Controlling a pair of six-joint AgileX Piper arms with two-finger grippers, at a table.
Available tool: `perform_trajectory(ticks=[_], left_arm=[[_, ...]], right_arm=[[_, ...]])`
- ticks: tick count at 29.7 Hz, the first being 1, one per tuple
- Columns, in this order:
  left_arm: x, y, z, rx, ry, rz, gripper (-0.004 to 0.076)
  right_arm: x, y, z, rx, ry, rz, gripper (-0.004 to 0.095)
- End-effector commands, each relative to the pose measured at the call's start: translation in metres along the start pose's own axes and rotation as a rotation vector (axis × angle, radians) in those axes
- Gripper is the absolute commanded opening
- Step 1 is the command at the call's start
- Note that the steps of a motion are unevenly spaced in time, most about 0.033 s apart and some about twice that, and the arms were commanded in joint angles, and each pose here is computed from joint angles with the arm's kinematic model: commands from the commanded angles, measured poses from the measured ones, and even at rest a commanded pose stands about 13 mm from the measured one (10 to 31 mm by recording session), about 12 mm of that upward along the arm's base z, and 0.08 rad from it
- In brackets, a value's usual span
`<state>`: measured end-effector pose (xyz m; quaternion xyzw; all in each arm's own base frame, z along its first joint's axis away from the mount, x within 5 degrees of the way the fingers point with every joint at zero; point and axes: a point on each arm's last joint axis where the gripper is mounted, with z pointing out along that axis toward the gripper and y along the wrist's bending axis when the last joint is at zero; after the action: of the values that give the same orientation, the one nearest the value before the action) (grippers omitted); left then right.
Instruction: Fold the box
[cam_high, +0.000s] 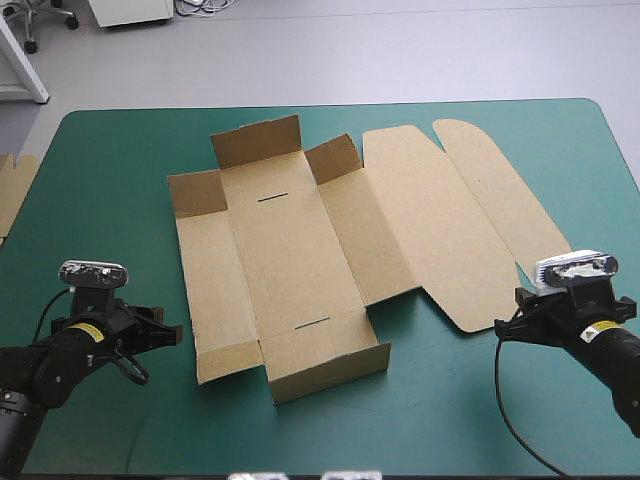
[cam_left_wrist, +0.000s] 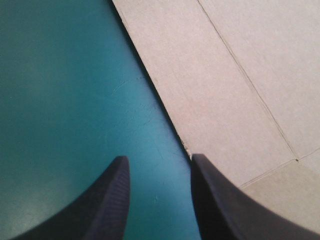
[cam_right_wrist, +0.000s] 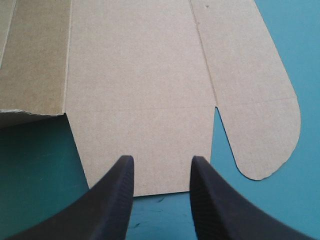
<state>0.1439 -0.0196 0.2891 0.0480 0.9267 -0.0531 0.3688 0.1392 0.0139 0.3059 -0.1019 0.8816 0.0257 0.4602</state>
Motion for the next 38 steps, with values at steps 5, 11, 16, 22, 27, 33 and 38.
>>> perform_trajectory(ticks=[5,11,16,22,27,33,38], left_arm=[[-0.009,-0.003,-0.006,0.027,-0.063,-0.028,0.0294],[-0.026,-0.007,-0.010,0.067,-0.088,-0.053,0.0294],[-0.049,-0.009,-0.007,0.085,-0.080,-0.063,0.0294],[-0.082,-0.016,0.004,0.168,-0.068,-0.058,0.0294],[-0.105,-0.025,0.017,0.288,-0.076,-0.081,0.0294],[-0.132,-0.031,0.039,0.368,-0.080,-0.081,0.0295],[-0.140,-0.030,0.058,0.375,-0.049,-0.086,0.0295]], right_arm=[[-0.016,-0.002,-0.006,0.018,-0.099,-0.006,0.0347],[-0.019,-0.003,-0.006,0.029,-0.136,-0.004,0.0347],[-0.023,-0.004,-0.007,0.044,-0.181,-0.002,0.0347],[-0.028,-0.006,-0.009,0.064,-0.242,-0.001,0.0347],[-0.039,-0.008,-0.009,0.070,-0.267,0.002,0.0347],[-0.067,-0.013,0.003,0.064,-0.252,0.028,0.0347],[-0.087,-0.017,0.019,0.045,-0.199,0.040,0.0348]])
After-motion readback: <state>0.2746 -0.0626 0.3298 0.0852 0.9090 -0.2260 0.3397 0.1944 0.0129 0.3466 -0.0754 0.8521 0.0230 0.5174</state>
